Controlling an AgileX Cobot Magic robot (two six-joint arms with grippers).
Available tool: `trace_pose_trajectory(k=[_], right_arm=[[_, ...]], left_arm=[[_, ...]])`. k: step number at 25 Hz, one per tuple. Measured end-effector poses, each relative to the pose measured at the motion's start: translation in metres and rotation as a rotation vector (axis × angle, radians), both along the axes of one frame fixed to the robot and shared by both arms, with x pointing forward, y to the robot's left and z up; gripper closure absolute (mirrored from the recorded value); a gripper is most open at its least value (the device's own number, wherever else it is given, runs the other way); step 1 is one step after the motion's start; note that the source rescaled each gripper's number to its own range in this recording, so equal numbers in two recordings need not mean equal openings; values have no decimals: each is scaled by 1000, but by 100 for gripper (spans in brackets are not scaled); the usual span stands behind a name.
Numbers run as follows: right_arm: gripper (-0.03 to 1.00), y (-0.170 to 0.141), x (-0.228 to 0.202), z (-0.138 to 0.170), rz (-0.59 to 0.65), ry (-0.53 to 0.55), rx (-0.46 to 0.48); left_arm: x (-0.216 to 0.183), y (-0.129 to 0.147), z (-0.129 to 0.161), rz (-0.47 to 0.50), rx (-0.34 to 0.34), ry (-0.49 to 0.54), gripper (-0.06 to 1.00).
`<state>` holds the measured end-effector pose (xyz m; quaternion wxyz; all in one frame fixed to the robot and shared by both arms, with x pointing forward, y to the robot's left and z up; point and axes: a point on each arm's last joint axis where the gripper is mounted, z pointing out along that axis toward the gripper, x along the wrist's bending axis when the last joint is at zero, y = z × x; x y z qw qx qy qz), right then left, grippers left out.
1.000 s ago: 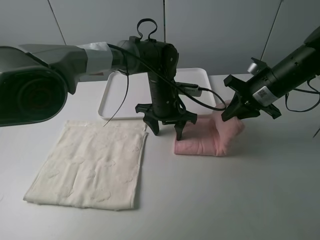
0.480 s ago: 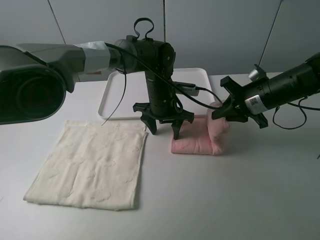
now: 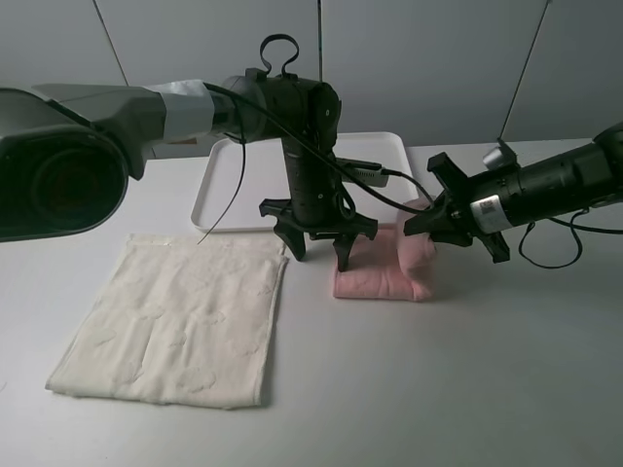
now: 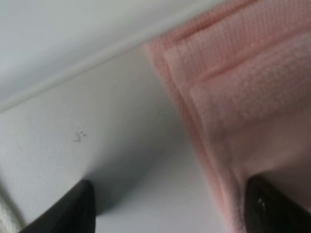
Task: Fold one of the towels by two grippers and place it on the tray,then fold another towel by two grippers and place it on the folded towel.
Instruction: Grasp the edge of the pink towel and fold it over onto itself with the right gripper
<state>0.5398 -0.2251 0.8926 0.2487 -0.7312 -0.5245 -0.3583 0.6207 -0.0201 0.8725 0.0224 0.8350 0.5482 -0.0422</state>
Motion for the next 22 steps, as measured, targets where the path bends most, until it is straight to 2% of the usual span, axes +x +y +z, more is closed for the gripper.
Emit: trace_pose_trajectory(k=[3,6,11,22], right_arm=[[90,3,2,-12,-11,22,63],[90,4,3,-22,-23,35,76],[90,7,7,-20,-47,-7,111],[90,27,4,-27,-7,-28,116]], left_arm=[[3,3,0,20,-20,16,13],[7,8,0,42,-40,31,13],[8,9,1,36,-49,35,13],[11,12,1,21,-75,45,13]])
